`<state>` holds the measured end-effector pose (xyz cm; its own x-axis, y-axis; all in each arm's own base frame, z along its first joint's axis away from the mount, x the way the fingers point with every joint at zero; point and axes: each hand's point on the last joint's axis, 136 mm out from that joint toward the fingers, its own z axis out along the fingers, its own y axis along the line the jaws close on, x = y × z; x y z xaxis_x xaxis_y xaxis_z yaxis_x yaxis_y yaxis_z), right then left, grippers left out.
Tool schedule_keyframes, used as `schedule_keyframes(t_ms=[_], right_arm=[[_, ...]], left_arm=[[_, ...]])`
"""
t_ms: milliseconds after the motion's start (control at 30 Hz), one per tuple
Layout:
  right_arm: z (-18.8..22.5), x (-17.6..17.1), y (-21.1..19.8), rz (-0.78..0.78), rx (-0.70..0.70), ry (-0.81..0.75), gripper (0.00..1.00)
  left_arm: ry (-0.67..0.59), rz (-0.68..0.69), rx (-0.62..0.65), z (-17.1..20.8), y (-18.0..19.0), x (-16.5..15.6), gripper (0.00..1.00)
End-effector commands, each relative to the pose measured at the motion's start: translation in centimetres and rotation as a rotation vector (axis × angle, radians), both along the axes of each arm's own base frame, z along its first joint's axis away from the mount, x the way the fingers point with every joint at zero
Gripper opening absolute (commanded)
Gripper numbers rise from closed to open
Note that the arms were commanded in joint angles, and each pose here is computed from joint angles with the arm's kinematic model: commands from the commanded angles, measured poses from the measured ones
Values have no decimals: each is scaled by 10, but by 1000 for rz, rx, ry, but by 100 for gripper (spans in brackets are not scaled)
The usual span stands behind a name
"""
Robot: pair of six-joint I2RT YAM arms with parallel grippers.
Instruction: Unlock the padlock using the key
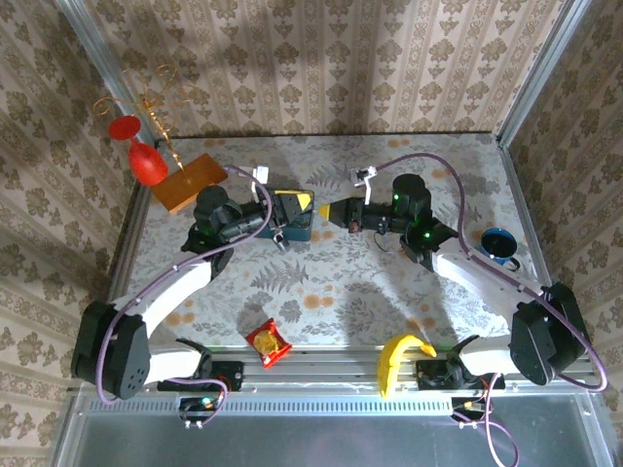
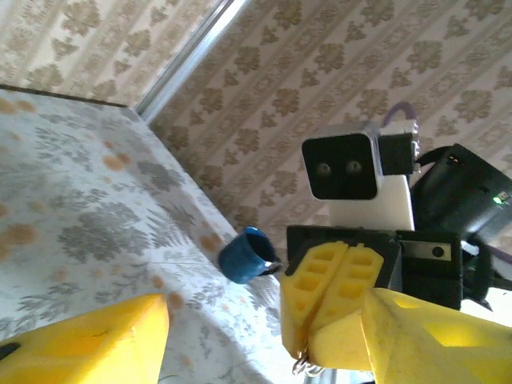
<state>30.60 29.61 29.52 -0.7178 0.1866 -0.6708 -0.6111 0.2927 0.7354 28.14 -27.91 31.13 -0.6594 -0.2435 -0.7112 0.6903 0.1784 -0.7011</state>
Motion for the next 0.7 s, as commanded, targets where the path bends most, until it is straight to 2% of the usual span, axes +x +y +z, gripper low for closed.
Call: schedule_keyframes(t_ms=[0, 333, 500, 667], right_arm=[[24, -1, 7, 59, 82, -72, 0], [32, 10, 14, 64, 155, -88, 0], [36, 11, 14, 60, 167, -95, 0], [39, 9, 14, 59, 170, -100, 0]], left_arm=[[-50, -109, -97, 31, -2, -20, 61], [-39, -97, -69, 20, 0, -21, 56], [-11, -26, -37, 9, 12, -12, 56], [-23, -19, -35, 12, 14, -15, 50]])
